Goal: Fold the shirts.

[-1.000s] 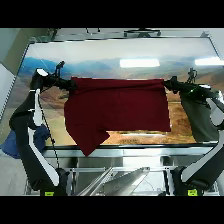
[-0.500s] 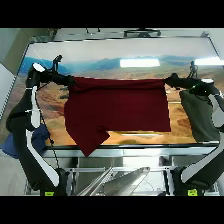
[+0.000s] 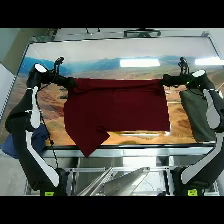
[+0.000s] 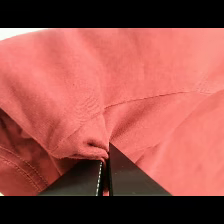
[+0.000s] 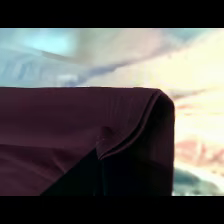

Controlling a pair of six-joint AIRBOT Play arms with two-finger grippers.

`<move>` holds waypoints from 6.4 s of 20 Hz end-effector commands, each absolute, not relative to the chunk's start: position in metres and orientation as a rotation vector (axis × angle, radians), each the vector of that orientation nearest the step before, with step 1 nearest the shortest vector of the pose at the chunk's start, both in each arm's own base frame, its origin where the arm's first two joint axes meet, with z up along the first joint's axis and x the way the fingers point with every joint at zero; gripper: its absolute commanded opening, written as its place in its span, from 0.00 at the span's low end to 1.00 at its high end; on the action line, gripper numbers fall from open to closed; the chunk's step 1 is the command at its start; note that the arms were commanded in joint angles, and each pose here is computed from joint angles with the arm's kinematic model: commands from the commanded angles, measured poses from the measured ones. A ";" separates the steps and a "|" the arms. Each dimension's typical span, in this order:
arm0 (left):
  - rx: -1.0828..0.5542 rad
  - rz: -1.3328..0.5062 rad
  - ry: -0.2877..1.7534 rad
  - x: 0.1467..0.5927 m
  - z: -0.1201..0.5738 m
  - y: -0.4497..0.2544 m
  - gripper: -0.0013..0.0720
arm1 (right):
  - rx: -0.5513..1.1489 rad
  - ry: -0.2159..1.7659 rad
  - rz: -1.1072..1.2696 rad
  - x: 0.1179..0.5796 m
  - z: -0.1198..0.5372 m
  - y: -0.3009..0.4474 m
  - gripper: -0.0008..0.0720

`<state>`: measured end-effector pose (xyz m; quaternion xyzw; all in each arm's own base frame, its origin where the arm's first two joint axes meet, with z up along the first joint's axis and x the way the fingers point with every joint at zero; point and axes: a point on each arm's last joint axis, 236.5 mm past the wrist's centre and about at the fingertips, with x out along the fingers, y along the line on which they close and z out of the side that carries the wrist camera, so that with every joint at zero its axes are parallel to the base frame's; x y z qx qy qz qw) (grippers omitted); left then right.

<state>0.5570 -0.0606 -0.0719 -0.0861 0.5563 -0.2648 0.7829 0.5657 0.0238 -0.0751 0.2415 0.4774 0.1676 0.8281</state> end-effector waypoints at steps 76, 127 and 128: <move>-0.667 -0.181 1.680 0.201 -0.126 -0.095 0.48 | 0.388 1.491 -0.013 0.262 -0.082 0.002 0.73; -0.361 -0.399 1.113 0.508 0.030 -0.072 0.04 | 0.539 0.934 0.328 0.512 -0.022 0.045 0.03; -0.359 -0.390 1.107 0.523 0.021 -0.069 0.04 | 0.536 0.940 0.330 0.523 -0.032 0.046 0.03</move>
